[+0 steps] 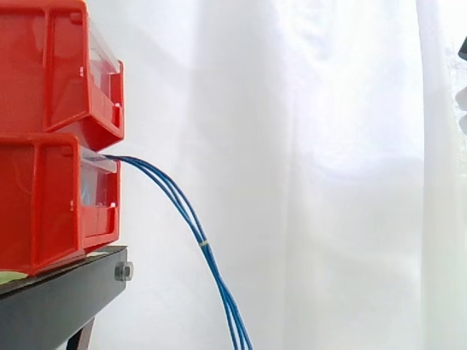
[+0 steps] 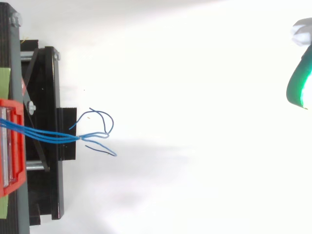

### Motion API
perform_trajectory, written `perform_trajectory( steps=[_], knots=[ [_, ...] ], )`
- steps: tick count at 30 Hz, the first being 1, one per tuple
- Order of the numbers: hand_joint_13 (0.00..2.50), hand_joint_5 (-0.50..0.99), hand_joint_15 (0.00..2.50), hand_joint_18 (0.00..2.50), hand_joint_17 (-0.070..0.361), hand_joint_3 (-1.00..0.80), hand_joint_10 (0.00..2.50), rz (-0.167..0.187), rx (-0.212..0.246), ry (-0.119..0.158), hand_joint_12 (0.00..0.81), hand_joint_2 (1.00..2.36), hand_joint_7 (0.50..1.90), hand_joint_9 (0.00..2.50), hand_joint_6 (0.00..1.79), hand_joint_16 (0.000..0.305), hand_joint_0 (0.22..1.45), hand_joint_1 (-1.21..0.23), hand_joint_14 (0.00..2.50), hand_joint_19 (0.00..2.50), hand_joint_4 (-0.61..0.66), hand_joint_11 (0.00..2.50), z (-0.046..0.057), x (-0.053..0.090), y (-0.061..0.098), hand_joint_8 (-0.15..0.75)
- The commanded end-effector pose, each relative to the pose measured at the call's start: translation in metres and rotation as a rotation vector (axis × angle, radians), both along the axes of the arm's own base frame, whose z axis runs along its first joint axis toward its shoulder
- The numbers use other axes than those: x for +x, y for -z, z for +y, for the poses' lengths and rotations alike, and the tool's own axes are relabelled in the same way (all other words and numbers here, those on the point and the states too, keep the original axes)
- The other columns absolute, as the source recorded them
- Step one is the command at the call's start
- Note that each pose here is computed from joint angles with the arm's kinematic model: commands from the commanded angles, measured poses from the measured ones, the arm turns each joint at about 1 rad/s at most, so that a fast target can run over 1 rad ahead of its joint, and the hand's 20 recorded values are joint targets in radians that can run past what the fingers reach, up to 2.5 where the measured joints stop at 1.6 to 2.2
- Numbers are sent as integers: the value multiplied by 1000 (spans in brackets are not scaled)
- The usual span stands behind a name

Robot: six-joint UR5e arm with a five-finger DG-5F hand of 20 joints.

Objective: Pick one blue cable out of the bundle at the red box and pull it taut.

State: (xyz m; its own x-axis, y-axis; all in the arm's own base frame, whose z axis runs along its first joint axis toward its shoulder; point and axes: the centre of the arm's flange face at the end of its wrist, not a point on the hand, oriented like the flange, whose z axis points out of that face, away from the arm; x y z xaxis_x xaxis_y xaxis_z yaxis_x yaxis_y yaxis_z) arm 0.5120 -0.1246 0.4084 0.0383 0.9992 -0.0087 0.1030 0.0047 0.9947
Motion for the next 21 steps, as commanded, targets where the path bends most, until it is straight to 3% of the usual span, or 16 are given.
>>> perform_trajectory(
  steps=[1, 14, 21],
  knots=[
    [0, -216, 63, 0, 133, -500, 1, 0, 0, 0, 345, 1000, 710, 58, 502, 59, 508, -538, 1, 102, 303, 0, 0, 0, 0, 258],
    [0, -215, 68, 0, 132, -500, 0, 1, -9, 3, 344, 1000, 710, 76, 502, 59, 514, -534, 2, 109, 304, 0, 1, 0, 0, 261],
    [0, -216, 72, 0, 131, -500, 0, -11, -7, 19, 344, 1000, 712, 79, 502, 58, 517, -533, 2, 115, 299, 0, 1, 2, -1, 262]
  ],
)
